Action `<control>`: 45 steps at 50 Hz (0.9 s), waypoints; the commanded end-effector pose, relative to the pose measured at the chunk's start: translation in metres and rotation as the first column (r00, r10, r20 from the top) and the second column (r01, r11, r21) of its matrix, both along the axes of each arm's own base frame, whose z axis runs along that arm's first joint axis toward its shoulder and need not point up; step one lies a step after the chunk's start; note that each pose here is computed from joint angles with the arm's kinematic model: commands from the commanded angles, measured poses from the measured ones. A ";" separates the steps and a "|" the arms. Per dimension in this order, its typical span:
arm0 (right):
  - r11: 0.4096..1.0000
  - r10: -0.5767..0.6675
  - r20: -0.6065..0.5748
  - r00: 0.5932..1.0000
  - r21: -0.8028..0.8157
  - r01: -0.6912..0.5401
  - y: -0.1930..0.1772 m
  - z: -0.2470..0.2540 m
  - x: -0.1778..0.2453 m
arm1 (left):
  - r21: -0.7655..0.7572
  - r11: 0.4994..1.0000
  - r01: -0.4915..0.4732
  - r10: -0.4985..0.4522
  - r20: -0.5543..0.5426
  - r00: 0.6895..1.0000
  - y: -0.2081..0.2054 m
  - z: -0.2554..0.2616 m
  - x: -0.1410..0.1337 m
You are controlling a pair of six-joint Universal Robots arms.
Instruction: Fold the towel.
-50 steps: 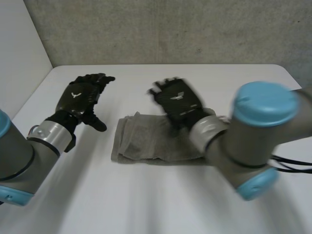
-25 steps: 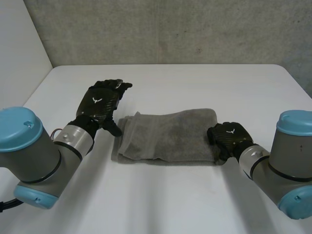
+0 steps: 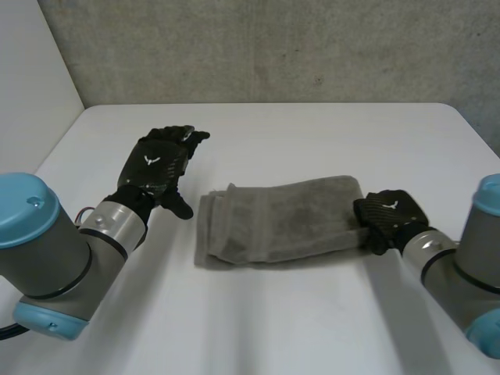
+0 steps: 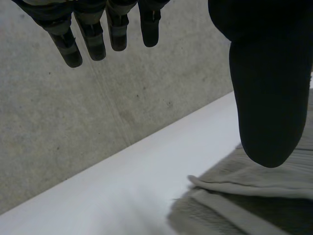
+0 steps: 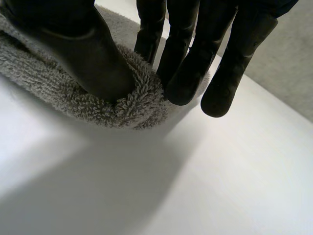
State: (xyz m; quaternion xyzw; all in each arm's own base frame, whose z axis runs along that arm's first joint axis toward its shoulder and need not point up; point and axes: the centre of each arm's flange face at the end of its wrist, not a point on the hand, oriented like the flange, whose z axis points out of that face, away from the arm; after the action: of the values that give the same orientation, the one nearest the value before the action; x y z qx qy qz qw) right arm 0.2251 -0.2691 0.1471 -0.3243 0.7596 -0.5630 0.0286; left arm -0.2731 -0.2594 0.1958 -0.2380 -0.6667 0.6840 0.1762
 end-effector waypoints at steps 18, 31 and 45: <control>0.697 0.622 -0.266 0.736 -0.240 -0.675 0.110 0.024 0.157 | -0.019 0.997 -0.074 0.070 -0.180 0.981 -0.009 0.060 0.005; 0.859 0.441 -0.067 0.895 -0.259 -0.442 0.080 0.053 0.134 | 0.007 0.998 -0.070 0.070 -0.180 0.981 -0.015 0.050 0.001; 0.984 0.160 0.322 0.933 -0.132 -0.124 0.019 0.088 0.077 | 0.132 0.991 0.012 0.009 -0.156 0.988 -0.002 0.007 -0.034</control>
State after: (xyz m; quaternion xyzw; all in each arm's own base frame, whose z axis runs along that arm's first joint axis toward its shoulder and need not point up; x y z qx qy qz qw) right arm 0.3206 -0.2272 0.2357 -0.3306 0.6506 -0.6612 0.1741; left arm -0.2876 -0.2715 0.2305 -0.1582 -0.6695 0.6900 0.2249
